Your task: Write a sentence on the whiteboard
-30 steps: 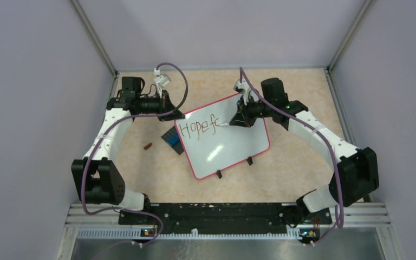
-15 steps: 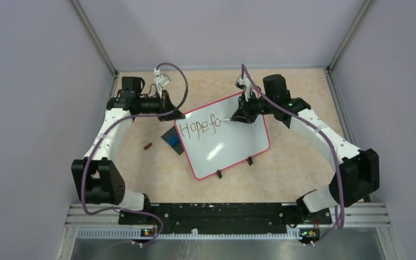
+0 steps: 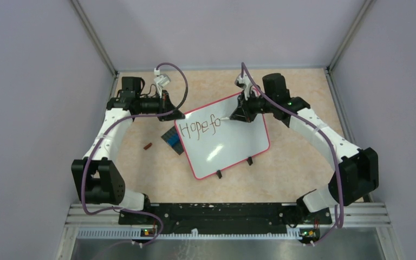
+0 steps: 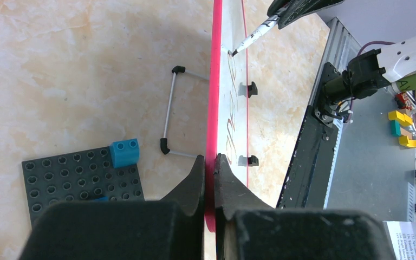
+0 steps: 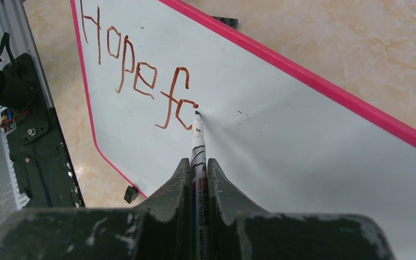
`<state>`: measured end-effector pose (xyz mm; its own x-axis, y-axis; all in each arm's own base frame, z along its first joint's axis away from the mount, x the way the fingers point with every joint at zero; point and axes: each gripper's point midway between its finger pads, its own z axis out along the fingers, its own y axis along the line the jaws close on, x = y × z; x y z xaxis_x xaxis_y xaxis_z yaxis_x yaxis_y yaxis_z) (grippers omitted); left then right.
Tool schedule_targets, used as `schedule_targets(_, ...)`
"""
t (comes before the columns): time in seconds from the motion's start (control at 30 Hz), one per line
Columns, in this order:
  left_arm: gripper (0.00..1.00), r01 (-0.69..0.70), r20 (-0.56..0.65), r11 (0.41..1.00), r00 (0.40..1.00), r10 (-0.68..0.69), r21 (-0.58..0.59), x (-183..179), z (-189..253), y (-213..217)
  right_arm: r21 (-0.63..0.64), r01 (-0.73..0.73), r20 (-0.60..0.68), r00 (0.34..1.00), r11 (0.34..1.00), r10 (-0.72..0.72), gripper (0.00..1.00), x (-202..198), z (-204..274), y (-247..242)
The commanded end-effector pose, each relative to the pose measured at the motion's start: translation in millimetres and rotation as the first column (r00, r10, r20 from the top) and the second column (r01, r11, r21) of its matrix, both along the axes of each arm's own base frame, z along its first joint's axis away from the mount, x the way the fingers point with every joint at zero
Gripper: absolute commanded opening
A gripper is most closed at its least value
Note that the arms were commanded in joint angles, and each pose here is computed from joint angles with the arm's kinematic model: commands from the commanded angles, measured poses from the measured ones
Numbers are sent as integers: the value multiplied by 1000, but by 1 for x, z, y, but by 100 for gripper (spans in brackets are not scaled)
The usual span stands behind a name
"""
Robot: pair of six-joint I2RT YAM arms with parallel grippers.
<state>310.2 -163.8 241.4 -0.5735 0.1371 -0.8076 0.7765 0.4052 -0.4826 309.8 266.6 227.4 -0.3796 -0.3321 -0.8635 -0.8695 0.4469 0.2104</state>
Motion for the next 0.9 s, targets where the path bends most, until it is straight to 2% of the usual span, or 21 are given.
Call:
schedule_targets(0.0, 0, -28, 8, 998, 1000, 28, 64, 6, -17, 5, 34, 10, 99, 995, 999, -13, 0, 20, 26, 11)
schedule_targets(0.33, 0, -28, 4, 998, 1000, 28, 63, 6, -18, 5, 36, -9, 103, 995, 999, 6, 0, 15, 29, 17)
schedule_targets(0.87, 0, -31, 9, 997, 999, 31, 64, 6, -15, 5, 62, -105, 76, 992, 993, 100, 0, -24, 37, 11)
